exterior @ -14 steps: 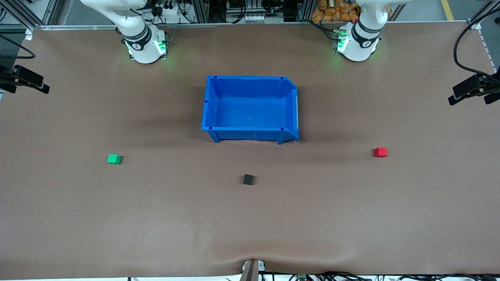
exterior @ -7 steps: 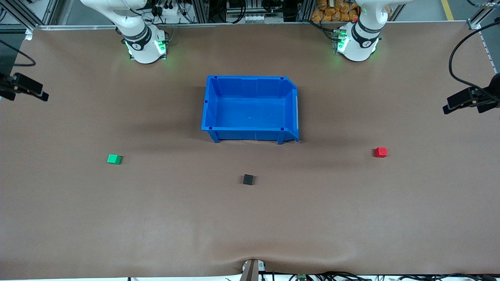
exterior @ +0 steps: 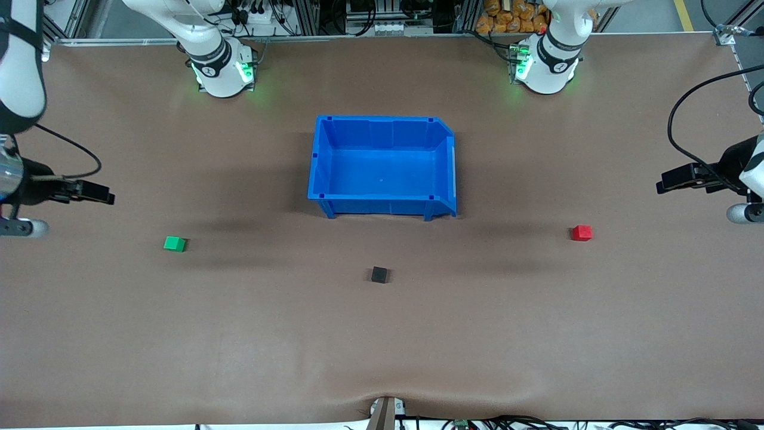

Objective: Attach green and red cubes to black cube
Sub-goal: 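Reach the right gripper to the green cube while the left gripper reaches the red cube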

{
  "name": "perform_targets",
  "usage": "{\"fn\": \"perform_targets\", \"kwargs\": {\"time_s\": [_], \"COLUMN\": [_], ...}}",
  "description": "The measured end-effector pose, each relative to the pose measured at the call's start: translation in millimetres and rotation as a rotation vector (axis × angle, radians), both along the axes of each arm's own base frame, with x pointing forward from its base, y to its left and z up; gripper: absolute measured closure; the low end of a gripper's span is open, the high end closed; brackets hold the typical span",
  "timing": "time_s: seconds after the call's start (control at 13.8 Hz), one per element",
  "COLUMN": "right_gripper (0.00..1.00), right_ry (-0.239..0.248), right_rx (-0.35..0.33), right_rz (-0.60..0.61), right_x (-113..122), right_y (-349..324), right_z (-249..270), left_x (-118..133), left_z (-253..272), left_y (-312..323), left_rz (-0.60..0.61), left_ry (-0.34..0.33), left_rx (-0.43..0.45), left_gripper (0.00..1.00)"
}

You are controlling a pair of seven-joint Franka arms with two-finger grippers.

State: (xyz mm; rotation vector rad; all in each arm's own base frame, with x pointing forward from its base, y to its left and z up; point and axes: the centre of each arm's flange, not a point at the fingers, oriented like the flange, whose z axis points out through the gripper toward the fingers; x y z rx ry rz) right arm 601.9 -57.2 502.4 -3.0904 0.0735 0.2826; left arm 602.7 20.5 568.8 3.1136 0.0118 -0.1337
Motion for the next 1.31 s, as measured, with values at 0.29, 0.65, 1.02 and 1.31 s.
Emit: {"fn": "perform_targets", "kwargs": {"time_s": [0.29,0.65,1.02,1.31], "right_gripper": [0.0,0.0,0.0,0.0], "right_ry": [0.088,0.2,0.253,0.229], "right_rx": [0.005,0.022,0.051,0.045], "right_rz": [0.019,0.06,0.141,0.13], "right_x": [12,21,28,35], "right_y": [11,12,13,0], "right_z": [-52,-123,-181,-221], "left_x": [5,18,35,57], "left_z": [-8,-29,-35,-75], "left_y": [-1,1,0,-12], "left_rz": [-0.002,0.0,0.011,0.01], "left_ry": [0.011,0.037,0.001,0.0], "left_rx": [0.0,-0.003,-0.003,-0.006], "left_gripper": [0.0,0.0,0.0,0.0]}}
